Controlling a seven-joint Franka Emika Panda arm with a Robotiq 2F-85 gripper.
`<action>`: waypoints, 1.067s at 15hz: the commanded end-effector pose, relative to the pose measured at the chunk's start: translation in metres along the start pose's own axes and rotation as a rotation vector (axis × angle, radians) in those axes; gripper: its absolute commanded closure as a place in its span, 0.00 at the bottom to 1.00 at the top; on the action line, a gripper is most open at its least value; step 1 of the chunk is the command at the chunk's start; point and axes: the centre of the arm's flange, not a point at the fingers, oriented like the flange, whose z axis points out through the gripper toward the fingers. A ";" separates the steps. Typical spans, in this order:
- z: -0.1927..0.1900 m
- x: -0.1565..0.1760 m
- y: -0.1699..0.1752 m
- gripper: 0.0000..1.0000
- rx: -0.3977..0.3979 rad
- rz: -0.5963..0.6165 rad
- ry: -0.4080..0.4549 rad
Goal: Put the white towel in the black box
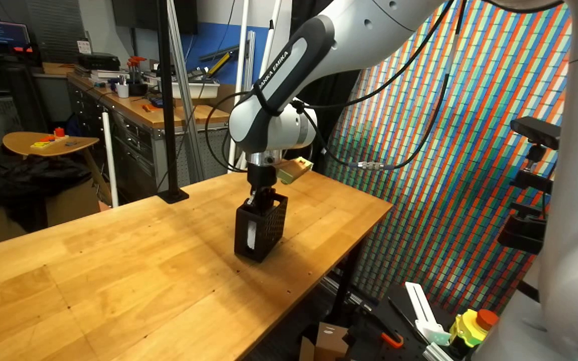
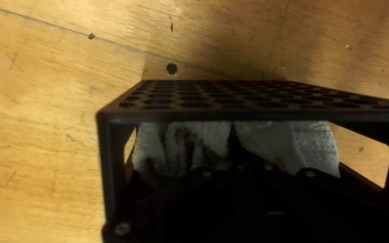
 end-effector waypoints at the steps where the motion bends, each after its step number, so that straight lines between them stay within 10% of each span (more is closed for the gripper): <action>1: -0.005 -0.005 0.010 0.99 0.010 0.008 0.009; 16: -0.106 -0.017 -0.024 0.99 -0.120 0.053 0.078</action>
